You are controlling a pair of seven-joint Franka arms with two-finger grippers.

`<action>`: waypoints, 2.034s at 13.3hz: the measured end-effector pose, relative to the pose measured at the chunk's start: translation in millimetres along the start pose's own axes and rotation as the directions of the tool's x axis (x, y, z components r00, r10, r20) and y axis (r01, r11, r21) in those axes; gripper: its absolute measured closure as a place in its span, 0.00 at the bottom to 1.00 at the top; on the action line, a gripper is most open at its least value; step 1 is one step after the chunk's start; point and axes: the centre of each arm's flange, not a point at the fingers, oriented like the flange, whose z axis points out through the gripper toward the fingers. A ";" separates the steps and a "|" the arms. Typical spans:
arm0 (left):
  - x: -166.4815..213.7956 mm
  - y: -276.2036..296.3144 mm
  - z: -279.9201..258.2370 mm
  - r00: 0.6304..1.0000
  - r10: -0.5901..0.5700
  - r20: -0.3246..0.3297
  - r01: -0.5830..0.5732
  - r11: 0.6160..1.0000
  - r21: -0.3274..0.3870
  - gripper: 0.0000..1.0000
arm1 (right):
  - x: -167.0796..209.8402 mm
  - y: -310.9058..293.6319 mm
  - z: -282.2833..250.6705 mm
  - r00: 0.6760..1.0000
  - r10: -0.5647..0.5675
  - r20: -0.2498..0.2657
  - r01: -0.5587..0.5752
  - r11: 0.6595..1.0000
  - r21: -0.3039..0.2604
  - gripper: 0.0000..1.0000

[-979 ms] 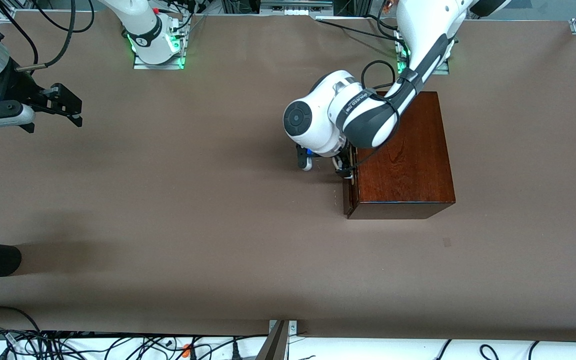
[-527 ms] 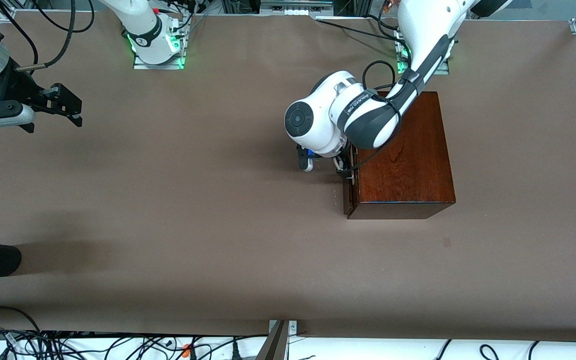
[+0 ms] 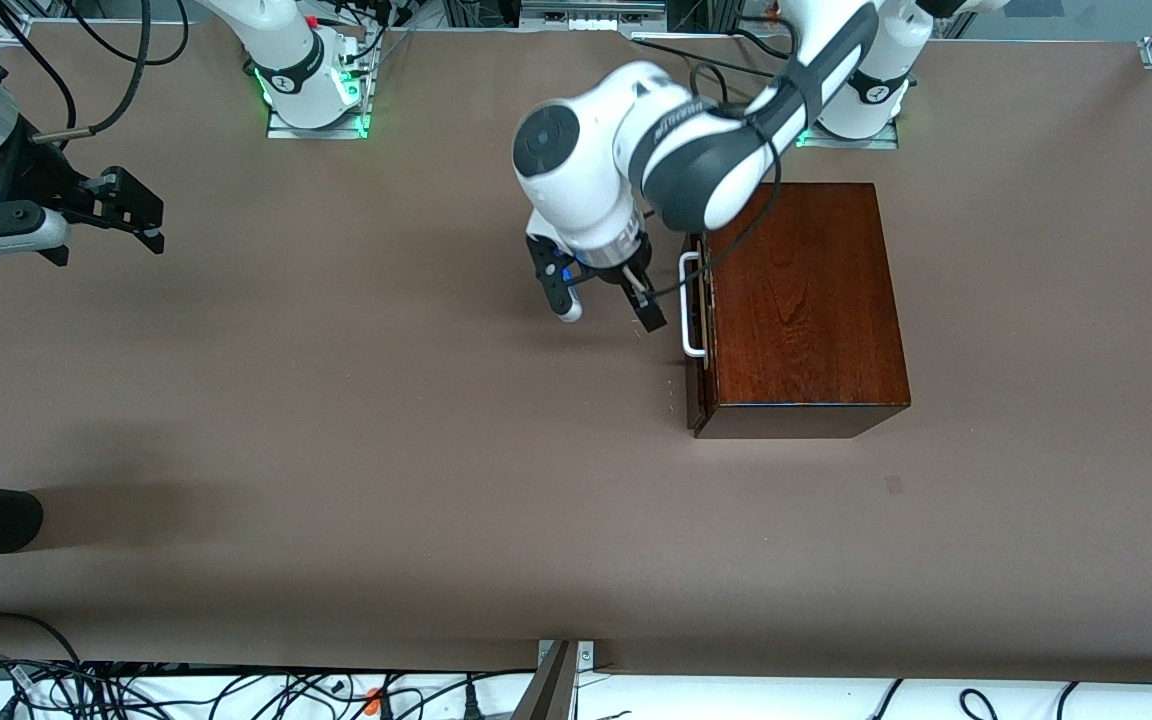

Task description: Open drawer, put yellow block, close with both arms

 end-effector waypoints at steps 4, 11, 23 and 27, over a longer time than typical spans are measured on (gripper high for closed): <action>-36.1 -17.4 -72.6 0.974 -0.209 -0.086 0.213 0.977 0.032 0.00 | 0.0 0.2 0.0 1.000 0.000 0.000 0.000 1.000 0.000 0.00; -155.2 -137.3 -128.4 0.788 -0.601 -0.135 0.598 0.799 -0.065 0.00 | 0.0 -0.2 -0.1 1.000 0.000 0.000 0.000 1.000 0.000 0.00; -345.5 -267.8 -80.2 0.502 -0.859 0.100 0.847 0.465 -0.257 0.00 | 0.0 -0.5 -0.1 1.000 -0.001 0.000 0.001 1.000 0.000 0.00; -381.3 -277.9 -51.8 0.514 -0.856 0.050 0.827 0.479 -0.295 0.00 | 0.0 -0.5 -0.1 1.000 -0.001 0.000 0.001 1.000 0.000 0.00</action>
